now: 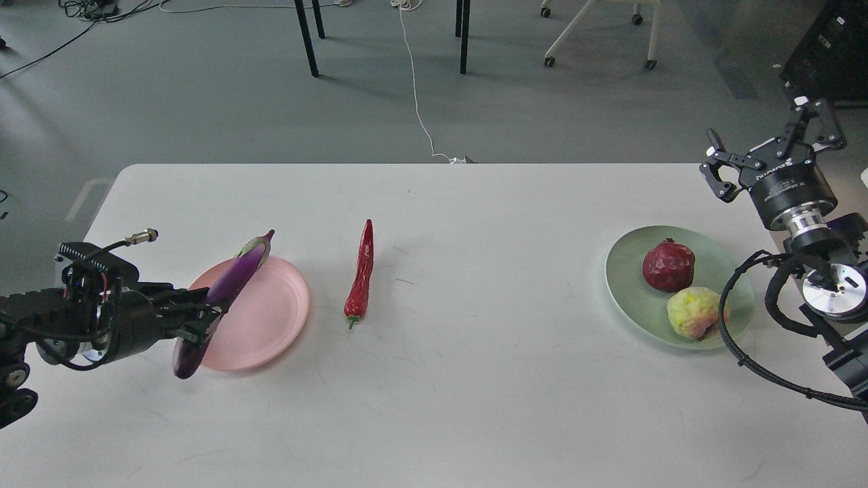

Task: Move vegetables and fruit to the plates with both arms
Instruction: 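Lift the eggplant with the left gripper and lay it on the pink plate, then release the eggplant and move the left gripper to the red chili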

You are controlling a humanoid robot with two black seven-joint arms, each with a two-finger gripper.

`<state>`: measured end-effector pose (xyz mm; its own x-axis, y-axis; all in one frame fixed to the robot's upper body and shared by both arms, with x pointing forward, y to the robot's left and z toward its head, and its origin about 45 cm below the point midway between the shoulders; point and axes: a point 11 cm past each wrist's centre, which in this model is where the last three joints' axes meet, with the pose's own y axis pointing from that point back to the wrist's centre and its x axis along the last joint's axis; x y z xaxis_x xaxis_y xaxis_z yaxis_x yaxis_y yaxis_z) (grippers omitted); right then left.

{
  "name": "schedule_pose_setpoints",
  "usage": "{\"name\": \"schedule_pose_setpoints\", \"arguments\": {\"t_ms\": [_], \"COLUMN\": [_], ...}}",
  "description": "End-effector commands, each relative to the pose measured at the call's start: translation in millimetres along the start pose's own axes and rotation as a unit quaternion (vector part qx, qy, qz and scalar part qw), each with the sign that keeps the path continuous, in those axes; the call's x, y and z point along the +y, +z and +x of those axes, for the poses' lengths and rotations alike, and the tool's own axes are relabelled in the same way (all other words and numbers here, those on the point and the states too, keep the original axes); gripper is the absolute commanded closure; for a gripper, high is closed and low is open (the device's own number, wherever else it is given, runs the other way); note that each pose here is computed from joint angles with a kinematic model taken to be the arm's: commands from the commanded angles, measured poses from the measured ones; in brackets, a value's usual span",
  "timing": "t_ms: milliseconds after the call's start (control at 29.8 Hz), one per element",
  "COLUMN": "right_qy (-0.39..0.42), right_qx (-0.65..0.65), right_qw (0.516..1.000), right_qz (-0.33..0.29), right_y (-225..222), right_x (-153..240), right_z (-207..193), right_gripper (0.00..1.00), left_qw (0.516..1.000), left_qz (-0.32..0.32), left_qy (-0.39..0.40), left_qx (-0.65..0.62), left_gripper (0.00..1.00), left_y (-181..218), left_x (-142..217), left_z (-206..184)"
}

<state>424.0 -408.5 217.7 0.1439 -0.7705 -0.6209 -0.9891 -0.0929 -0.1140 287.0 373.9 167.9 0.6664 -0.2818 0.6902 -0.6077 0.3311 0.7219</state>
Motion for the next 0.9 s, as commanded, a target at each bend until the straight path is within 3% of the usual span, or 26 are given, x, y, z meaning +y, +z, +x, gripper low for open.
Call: {"name": "schedule_pose_setpoints", "arguments": {"t_ms": [0, 201, 335, 603, 737, 871], "right_qy": [-0.001, 0.001, 0.002, 0.002, 0.005, 0.009], "right_qx": [0.0, 0.0, 0.001, 0.003, 0.006, 0.012], "right_qw": [1.0, 1.0, 1.0, 1.0, 1.0, 1.0], "right_qz": [-0.001, -0.003, -0.004, -0.002, 0.004, 0.006], "right_y": [1, 2, 3, 0, -6, -13], "right_x": [0, 1, 2, 2, 3, 5], "right_z": [0, 1, 2, 3, 5, 9], "right_gripper": [0.01, 0.01, 0.01, 0.01, 0.01, 0.01], "left_qw": [1.0, 1.0, 0.998, 0.993, 0.994, 0.997], "left_qz": [-0.004, -0.002, -0.003, -0.044, -0.045, -0.042], "left_qy": [0.002, 0.016, 0.066, 0.108, 0.1, 0.059], "left_qx": [0.003, 0.002, 0.008, -0.001, 0.019, 0.002], "left_gripper": [0.25, 0.21, 0.2, 0.21, 0.22, 0.23], "left_y": [2, 0, 0, 71, 99, 109], "left_x": [-1, 0, 0, -50, -83, -106], "left_z": [1, 11, 58, 126, 126, 100]}}
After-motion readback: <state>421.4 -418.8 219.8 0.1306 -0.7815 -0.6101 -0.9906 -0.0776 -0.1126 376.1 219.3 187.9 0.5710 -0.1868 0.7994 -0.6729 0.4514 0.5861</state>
